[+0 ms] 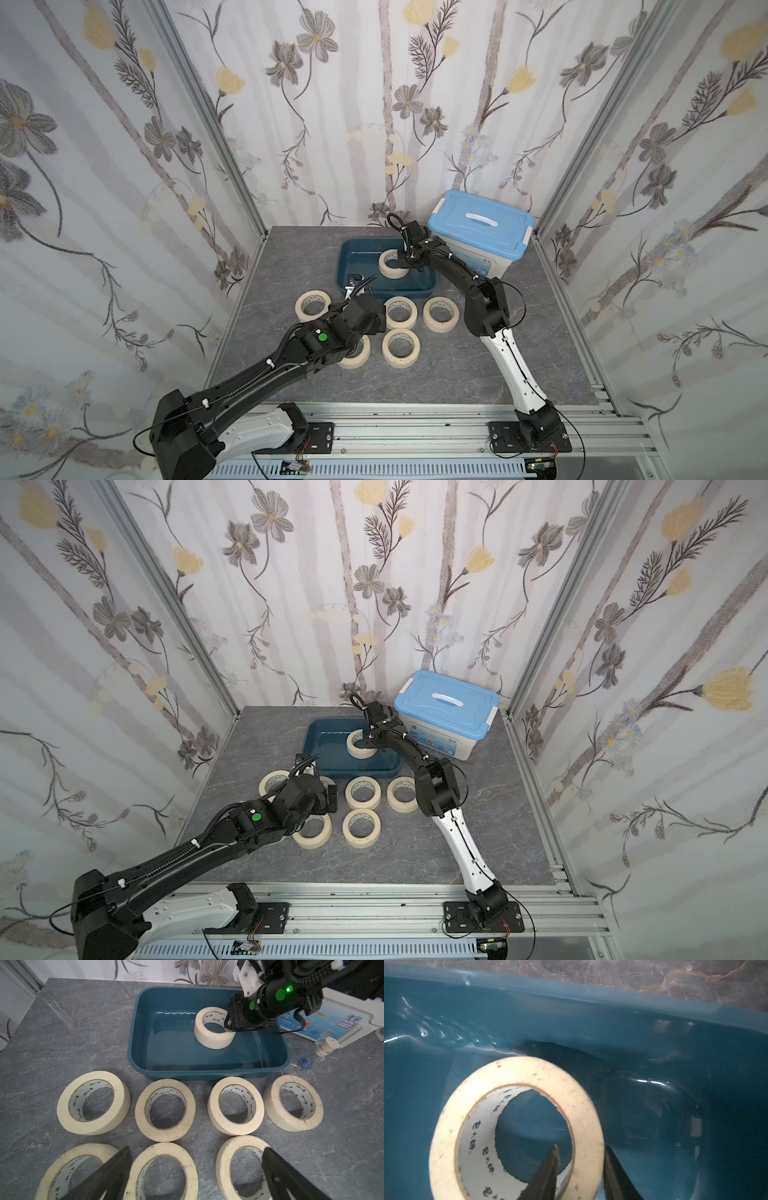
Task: Take out the art tape in the storage box
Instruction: Pick up the art tape from the storage box.
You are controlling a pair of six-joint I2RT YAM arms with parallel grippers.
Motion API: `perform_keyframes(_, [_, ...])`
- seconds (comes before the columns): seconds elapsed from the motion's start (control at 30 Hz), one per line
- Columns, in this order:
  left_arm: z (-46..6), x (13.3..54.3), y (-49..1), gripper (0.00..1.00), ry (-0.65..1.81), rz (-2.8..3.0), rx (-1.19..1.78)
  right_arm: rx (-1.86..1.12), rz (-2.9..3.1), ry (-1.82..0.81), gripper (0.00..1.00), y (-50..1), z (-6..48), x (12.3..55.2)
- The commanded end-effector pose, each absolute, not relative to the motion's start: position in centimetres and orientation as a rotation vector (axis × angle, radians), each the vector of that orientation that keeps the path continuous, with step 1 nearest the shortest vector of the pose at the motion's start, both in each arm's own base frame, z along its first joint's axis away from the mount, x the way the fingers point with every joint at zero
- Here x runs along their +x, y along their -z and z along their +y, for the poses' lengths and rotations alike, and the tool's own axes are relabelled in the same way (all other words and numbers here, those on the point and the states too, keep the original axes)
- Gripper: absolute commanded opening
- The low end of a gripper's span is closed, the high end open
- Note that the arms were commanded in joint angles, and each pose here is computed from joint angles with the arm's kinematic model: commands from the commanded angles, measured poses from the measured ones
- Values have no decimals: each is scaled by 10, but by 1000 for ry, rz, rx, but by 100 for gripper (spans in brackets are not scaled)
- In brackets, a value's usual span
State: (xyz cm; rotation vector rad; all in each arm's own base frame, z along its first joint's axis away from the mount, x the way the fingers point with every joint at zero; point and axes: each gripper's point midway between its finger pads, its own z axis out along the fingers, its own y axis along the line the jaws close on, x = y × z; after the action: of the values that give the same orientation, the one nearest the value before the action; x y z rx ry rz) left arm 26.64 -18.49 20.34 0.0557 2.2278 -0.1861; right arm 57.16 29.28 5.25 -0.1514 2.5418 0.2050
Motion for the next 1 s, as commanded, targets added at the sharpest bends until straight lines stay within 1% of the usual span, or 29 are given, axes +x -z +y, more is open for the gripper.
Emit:
perform_keyframes(0.0, [-179,267,-204,100,162,2217,33,-182,2572,-196,32,-55,294,561])
perform_keyframes(0.13, [-174,265,-202,100,140,2227,31,-187,2549,-194,26,-70,293,563])
perform_keyframes(0.3, [-166,263,-204,100,139,2210,-8,-187,2516,-204,22,-90,293,564])
perform_keyframes(0.63, [-155,263,-209,100,130,2202,-36,-203,2470,-244,20,-135,294,556])
perform_keyframes(0.8, [-148,263,-217,100,142,2178,-56,-223,2476,-294,20,-159,292,538])
perform_keyframes(0.97, [-143,263,-222,100,168,2154,-61,-259,2474,-284,20,-178,286,517])
